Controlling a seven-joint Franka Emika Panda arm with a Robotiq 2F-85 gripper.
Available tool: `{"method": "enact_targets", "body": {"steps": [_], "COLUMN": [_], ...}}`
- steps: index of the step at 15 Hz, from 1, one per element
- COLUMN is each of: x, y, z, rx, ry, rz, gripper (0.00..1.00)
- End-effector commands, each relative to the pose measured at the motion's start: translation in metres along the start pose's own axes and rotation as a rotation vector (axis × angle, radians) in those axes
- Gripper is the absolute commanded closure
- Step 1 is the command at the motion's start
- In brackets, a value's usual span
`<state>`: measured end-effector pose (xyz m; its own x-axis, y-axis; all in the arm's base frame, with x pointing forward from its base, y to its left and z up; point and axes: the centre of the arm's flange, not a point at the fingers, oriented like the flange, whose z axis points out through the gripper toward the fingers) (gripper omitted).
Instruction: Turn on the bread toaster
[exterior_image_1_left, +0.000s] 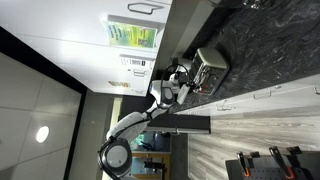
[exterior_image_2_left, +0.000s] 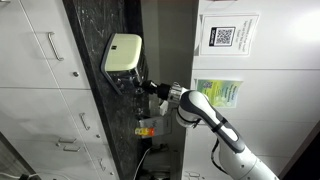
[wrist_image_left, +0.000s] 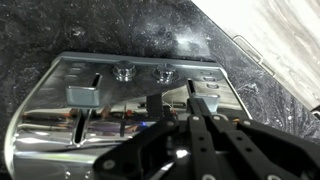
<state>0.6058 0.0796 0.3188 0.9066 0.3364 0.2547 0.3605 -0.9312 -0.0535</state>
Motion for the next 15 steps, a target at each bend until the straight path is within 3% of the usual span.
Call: {"method": "enact_targets", "body": {"steps": [1, 15], "x": [0.013, 0.025], "y": [0.005, 0.015], "z": [0.011, 0.065], "rx": [0.030, 0.102], "ry": [0.022, -0.067], "rz": [-0.009, 0.022], "gripper": [1.00, 1.00]}}
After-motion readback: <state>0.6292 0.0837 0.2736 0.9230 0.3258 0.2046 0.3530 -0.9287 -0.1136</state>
